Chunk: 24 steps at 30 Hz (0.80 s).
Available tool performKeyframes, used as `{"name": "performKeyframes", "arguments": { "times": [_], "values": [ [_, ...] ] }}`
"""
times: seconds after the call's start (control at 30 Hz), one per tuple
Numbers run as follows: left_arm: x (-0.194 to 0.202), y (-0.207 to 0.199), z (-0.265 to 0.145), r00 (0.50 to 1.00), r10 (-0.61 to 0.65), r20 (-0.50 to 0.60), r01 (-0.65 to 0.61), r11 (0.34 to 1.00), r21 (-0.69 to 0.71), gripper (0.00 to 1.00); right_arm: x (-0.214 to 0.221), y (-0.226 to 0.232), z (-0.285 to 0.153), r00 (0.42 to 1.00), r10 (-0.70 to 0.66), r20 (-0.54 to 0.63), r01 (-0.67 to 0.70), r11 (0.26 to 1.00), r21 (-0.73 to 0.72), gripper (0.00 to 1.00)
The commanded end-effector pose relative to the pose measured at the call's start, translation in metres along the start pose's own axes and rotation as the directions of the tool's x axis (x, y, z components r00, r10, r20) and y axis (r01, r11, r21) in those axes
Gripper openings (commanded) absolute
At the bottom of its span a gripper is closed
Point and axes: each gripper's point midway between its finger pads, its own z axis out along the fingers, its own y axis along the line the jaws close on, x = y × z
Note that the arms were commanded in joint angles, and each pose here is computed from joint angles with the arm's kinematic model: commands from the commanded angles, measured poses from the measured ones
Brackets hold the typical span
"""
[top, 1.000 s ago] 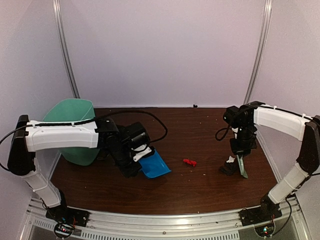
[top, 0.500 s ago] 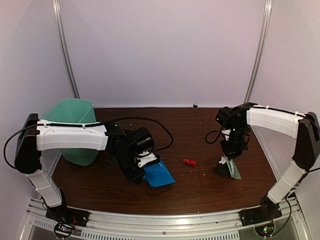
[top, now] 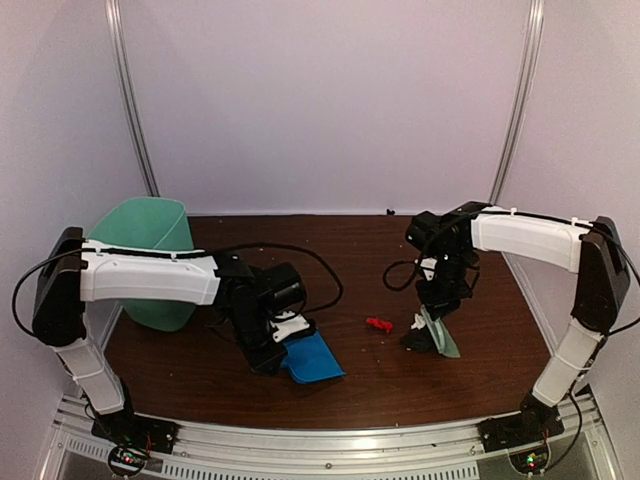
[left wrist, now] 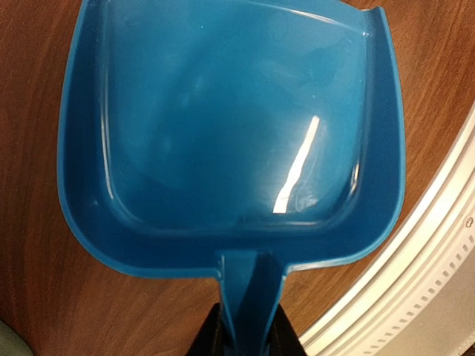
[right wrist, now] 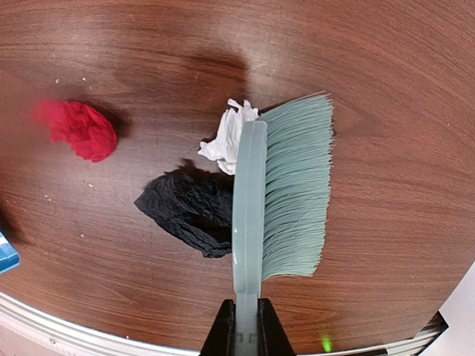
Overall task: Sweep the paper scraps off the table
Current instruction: Sweep the paper scraps into the dustpan.
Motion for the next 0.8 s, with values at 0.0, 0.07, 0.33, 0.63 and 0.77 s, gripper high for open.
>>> {"name": "performKeyframes", "arguments": {
  "times": [0.0,0.07,0.33,0.63,0.77],
  "values": [
    [0.001,0.008,0.007,1.000,-0.021,-0.015,0.021,1.000,0.007,0.00,-0.013,0.040,0.009,0.998,-0.061,0.016,0.063,0.990,-0.123,0.00],
    [0.000,0.012,0.007,1.000,-0.026,-0.017,0.026,1.000,-0.006,0.00,-0.016,0.047,0.008,0.996,-0.084,0.026,0.086,0.988,-0.130,0.00],
    [0.002,0.025,0.010,0.999,-0.042,-0.034,0.040,0.999,-0.035,0.00,-0.030,0.069,0.006,0.988,-0.140,0.060,0.148,0.979,-0.142,0.00],
    [-0.004,0.028,0.014,0.999,-0.026,-0.042,0.024,0.999,-0.044,0.00,-0.031,0.093,0.006,0.975,-0.213,0.066,0.221,0.963,-0.156,0.00],
    [-0.005,0.027,0.013,0.999,-0.013,-0.041,0.011,0.999,-0.040,0.00,-0.027,0.104,0.005,0.968,-0.246,0.059,0.252,0.951,-0.177,0.00]
  ]
}}
